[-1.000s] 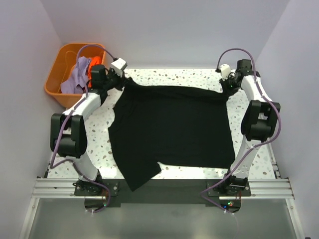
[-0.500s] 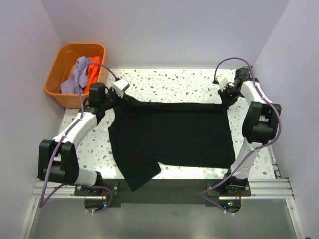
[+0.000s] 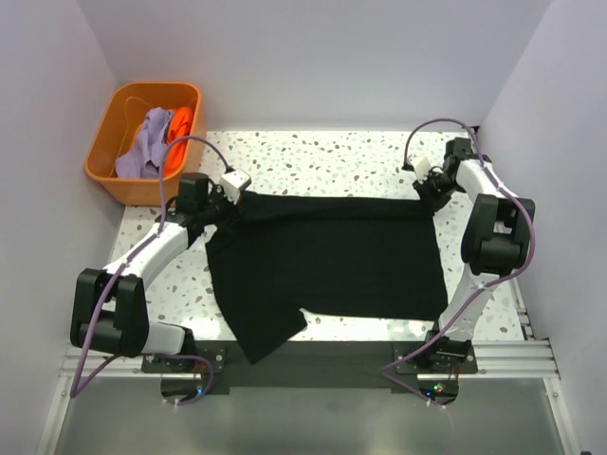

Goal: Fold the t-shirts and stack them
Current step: Fold the tshirt

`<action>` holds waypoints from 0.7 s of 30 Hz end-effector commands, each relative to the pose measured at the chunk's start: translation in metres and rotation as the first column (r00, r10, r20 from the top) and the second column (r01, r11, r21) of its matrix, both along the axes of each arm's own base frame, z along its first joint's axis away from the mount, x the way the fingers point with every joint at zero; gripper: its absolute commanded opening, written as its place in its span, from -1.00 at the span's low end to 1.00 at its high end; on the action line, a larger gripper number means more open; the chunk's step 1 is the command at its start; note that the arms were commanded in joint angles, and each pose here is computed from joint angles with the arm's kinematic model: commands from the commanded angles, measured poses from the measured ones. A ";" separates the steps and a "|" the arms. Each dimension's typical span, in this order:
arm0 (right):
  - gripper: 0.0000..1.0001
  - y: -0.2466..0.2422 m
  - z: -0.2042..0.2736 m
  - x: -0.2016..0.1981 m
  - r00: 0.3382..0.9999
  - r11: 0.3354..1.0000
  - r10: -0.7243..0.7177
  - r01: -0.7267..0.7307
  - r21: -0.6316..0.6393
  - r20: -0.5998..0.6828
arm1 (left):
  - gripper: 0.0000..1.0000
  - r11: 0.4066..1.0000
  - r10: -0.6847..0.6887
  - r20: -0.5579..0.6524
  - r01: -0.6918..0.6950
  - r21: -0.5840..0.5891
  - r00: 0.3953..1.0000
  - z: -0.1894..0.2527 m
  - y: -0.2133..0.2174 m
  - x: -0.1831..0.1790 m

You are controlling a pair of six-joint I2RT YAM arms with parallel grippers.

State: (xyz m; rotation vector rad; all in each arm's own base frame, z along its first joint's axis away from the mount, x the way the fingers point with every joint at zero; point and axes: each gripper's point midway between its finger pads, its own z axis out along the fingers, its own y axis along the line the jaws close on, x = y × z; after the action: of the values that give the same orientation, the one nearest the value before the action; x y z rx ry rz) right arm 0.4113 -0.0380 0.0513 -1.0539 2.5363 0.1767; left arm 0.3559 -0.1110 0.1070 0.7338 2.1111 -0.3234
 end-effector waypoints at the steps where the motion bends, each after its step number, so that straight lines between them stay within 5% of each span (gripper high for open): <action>1: -1.00 -0.004 0.020 -0.002 0.998 0.999 0.033 -0.032 -0.026 0.050 | -1.00 0.999 -0.030 0.006 0.030 0.038 1.000 -0.001 0.002 -0.002; 5: -1.00 -0.006 0.018 -0.004 0.998 0.998 0.039 -0.037 -0.042 0.044 | -0.92 0.989 -0.146 -0.051 0.147 0.019 0.988 -0.009 -0.011 -0.019; 8: -0.82 -0.010 0.018 -0.012 0.998 0.996 0.062 -0.061 -0.065 0.014 | -0.50 0.965 -0.252 -0.038 0.254 0.064 0.967 -0.010 -0.012 -0.029; 11: -0.33 -0.018 0.023 -0.018 0.996 0.990 0.085 -0.084 -0.114 0.005 | -0.21 0.931 -0.335 -0.091 0.344 0.120 0.938 -0.008 -0.007 -0.039; 15: 0.07 -0.018 0.038 -0.017 0.997 0.991 0.077 -0.074 -0.109 0.027 | 0.01 0.919 -0.385 -0.093 0.391 0.057 0.918 0.013 -0.006 -0.026; 21: 0.01 -0.006 0.045 -0.003 1.000 1.000 -0.016 0.015 -0.019 -0.018 | 0.26 0.950 -0.311 -0.125 0.307 -0.051 0.942 0.022 -0.020 0.025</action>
State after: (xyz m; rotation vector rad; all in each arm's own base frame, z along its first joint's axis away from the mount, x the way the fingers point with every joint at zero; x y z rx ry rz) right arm 0.3986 -0.0524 0.0781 -1.1324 2.5700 0.1048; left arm 0.3656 -0.1195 0.1254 1.0997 2.0908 -0.4799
